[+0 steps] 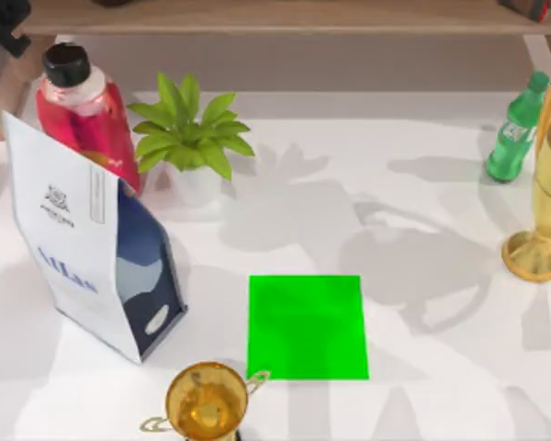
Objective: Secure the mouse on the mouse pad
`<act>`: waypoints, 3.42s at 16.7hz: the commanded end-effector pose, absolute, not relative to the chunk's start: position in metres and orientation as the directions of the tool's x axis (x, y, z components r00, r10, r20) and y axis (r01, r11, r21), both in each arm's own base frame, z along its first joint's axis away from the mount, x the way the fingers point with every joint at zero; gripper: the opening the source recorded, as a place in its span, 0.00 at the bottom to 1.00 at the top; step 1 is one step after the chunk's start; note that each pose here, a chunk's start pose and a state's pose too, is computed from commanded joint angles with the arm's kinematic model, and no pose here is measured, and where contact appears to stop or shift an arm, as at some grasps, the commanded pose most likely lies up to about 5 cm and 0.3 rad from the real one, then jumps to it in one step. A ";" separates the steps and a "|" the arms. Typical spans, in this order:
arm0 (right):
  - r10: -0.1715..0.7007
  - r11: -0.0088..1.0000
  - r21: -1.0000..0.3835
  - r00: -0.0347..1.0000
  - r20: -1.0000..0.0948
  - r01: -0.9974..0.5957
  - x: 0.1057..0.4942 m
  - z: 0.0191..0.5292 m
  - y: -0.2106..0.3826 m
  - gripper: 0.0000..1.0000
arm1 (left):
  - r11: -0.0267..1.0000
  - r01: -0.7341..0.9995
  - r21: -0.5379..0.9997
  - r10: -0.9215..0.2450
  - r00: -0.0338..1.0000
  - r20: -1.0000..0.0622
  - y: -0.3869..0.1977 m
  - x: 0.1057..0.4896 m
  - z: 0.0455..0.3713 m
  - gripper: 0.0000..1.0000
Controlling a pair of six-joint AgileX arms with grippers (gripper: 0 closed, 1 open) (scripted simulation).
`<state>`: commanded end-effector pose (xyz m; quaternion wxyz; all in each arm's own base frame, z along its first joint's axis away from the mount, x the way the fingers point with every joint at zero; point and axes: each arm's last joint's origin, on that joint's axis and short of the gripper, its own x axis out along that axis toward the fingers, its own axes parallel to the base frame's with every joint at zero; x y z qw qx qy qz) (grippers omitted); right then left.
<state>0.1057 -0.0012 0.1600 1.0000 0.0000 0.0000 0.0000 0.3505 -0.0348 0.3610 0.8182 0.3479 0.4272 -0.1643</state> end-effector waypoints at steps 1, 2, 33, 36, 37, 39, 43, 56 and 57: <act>0.000 1.000 0.000 1.000 0.000 0.000 0.106 0.160 -0.001 1.00 | 0.761 0.525 0.381 -0.004 0.591 -0.807 -0.055 0.351 0.363 0.00; 0.000 1.000 0.000 1.000 0.000 0.000 0.106 0.160 -0.001 1.00 | 0.811 0.490 0.320 -0.038 0.591 -0.806 -0.075 0.352 0.363 0.00; 0.000 1.000 0.000 1.000 0.000 0.000 0.106 0.160 -0.001 1.00 | 1.000 0.013 -0.011 -0.011 0.008 -1.000 -0.303 0.295 0.160 0.00; 0.000 1.000 0.000 1.000 0.000 0.000 0.106 0.160 -0.001 1.00 | 1.000 0.013 -0.010 -0.010 0.007 -1.000 -0.303 0.294 0.152 0.00; 0.000 1.000 0.000 1.000 0.000 0.000 0.106 0.160 -0.001 1.00 | 1.000 0.013 -0.011 -0.011 0.008 -1.000 -0.303 0.294 0.150 0.00; 0.000 1.000 0.000 1.000 0.000 0.000 0.106 0.160 -0.001 1.00 | 1.000 0.013 -0.010 -0.010 0.006 -1.000 -0.303 0.293 0.143 0.00; 0.000 1.000 0.000 1.000 0.000 0.000 0.106 0.160 -0.001 1.00 | 1.000 0.014 -0.005 -0.005 0.001 -1.000 -0.304 0.292 0.139 0.00; 0.000 1.000 0.000 1.000 0.000 0.000 0.106 0.160 -0.001 1.00 | 1.000 0.014 -0.005 -0.005 0.001 -1.000 -0.304 0.292 0.139 0.90; 0.000 1.000 0.000 1.000 0.000 0.000 0.106 0.160 -0.001 1.00 | 1.000 0.014 -0.005 -0.005 0.001 -1.000 -0.304 0.292 0.139 0.98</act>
